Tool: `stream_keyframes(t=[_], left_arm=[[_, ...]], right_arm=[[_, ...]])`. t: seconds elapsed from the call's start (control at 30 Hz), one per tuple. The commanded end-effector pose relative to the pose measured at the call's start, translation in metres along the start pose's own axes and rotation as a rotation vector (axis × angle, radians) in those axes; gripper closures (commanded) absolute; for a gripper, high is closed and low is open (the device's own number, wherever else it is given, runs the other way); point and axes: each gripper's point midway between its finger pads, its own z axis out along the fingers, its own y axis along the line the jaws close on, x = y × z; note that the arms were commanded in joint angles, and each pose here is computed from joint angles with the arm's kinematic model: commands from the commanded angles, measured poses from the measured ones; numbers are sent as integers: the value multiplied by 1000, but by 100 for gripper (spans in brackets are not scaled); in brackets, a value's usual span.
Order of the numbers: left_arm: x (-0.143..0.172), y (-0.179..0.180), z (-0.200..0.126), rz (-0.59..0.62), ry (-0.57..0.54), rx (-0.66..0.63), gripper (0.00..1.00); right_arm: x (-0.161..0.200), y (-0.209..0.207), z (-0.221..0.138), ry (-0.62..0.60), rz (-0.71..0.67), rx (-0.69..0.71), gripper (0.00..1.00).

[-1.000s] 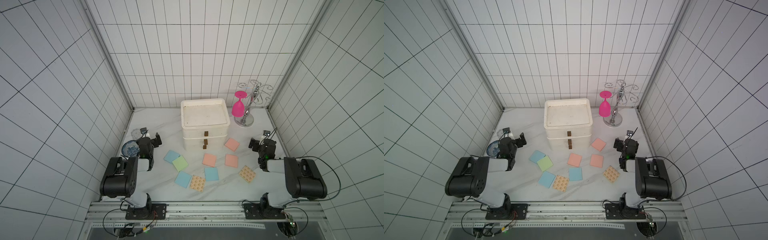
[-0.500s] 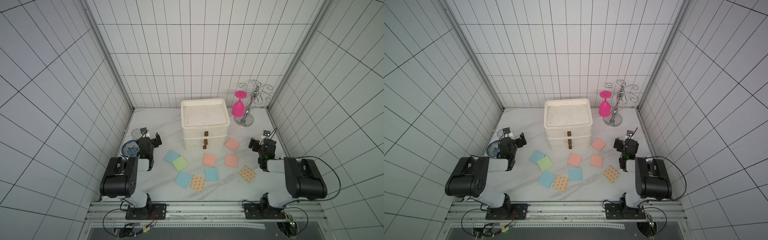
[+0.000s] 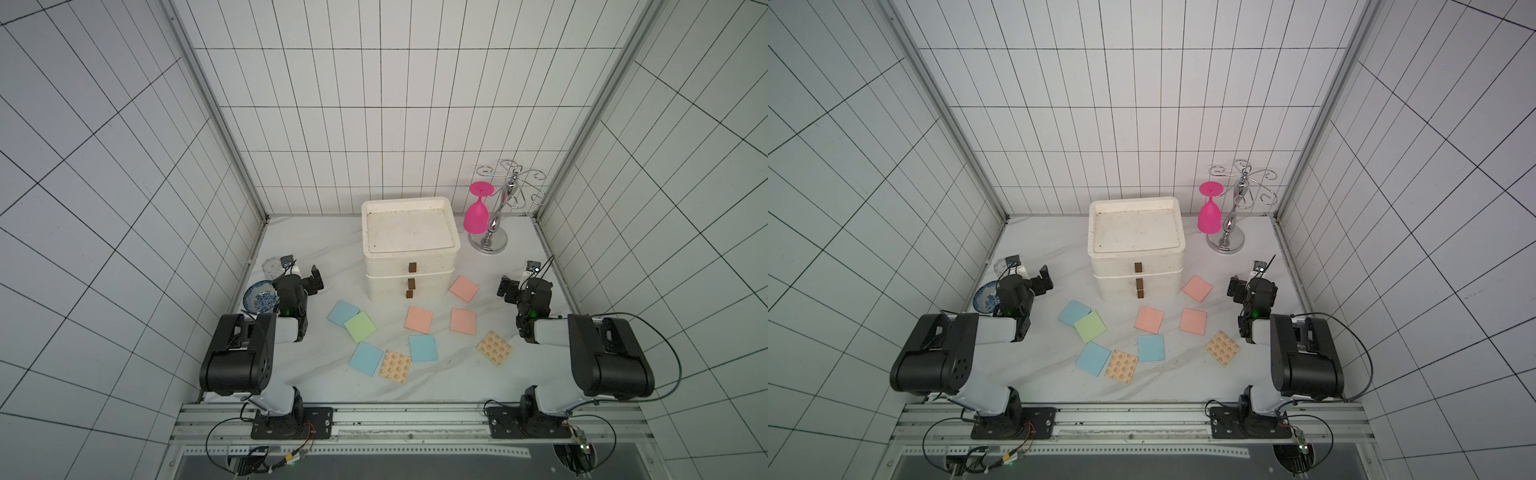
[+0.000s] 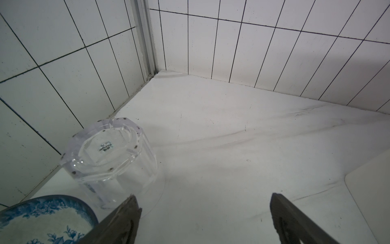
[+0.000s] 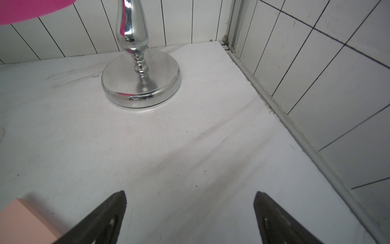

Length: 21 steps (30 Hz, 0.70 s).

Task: Please put the sticky notes in the drawer by color
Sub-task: Move the storage box to the center of the board.

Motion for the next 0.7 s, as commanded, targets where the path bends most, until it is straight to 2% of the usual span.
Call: stream_keyframes(t=[0.0,0.17,0.27,0.33,0.4,0.43,0.53,0.67], left_arm=[[-10,-4,0,6,-19,10,2],[-26,-8,-3,27,-57,3,1],[-46,-14,-9,41,5,-26,1],[-63,-9,-17,-68,64,-71,1],[-75,-14,-23,-133,115,-49,1],[-82,-20,-26,-174,132,-7,1],[-96,-59,-40,-258,199,223,1],[-103,-102,-75,-413,327,452,1]], right_arm=[[-14,0,3,-31,8,-6,2],[-25,0,-6,-67,13,-12,2],[-42,-6,-22,-48,48,13,1],[-55,-5,-34,-11,101,-3,2],[-66,2,-44,16,164,-42,1],[-70,8,-49,38,191,-77,1],[-78,34,-62,126,256,-229,0],[-82,80,-80,225,370,-457,9]])
